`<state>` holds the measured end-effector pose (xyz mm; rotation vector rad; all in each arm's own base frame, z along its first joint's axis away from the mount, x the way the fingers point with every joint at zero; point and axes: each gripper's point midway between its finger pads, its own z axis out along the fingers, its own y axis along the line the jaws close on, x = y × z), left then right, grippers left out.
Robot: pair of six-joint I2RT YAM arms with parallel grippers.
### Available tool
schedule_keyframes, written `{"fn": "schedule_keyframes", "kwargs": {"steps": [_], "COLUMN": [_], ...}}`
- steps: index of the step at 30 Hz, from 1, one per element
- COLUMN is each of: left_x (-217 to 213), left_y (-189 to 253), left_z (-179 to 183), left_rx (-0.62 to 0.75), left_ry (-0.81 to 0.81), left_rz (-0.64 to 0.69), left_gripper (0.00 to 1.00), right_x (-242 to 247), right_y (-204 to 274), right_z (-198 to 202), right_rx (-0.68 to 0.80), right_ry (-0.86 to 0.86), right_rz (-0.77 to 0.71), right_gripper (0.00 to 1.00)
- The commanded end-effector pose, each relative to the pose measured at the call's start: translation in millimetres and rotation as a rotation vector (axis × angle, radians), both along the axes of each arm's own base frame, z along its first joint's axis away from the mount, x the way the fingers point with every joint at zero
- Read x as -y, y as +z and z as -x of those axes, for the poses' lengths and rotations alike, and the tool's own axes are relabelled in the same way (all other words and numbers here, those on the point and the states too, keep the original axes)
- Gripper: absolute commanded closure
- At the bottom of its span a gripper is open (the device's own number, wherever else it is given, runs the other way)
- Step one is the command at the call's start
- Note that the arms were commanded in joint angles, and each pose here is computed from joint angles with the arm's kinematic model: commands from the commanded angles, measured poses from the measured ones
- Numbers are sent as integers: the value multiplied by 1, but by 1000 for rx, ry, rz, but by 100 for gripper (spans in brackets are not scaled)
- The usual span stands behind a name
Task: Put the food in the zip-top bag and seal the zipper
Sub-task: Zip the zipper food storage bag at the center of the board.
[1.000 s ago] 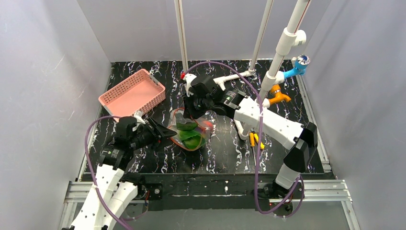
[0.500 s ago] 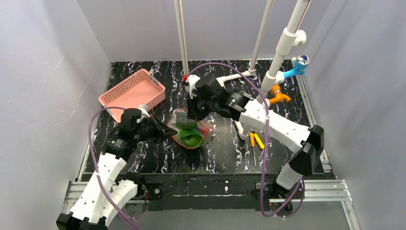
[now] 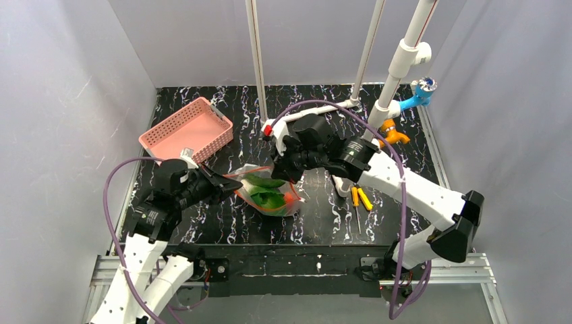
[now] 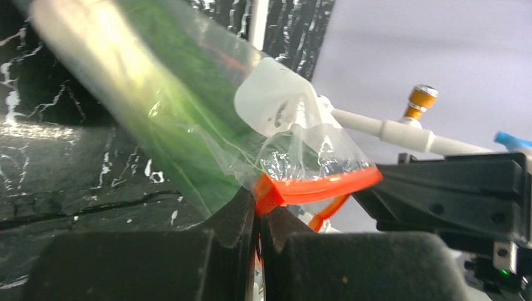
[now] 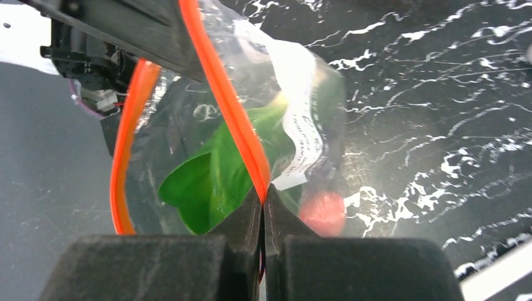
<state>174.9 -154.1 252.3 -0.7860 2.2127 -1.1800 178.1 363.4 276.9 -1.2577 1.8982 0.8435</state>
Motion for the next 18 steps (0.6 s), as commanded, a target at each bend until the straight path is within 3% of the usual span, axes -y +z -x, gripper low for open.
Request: {"fn": "schedule_keyframes", "kwargs": {"steps": [1, 5, 10, 18], "left_x": [-9, -21, -30, -27], "left_y": [-30, -26, -11, -1], "left_z": [-13, -21, -27, -30], "left_rx": [-75, -51, -18, -11], "left_ry": [81, 179, 267, 258], "left_rz": [-52, -53, -16, -12], "left_gripper": [100, 100, 100, 100], "right_x": [-19, -27, -28, -12], "right_y": [-9, -16, -9, -9], "right_z": [14, 18, 27, 31], "right_rx": [-88, -155, -199, -101], "right_ry": [138, 158, 158, 137], "right_rz": [-8, 9, -28, -63], "right_gripper": [99, 98, 88, 40]}}
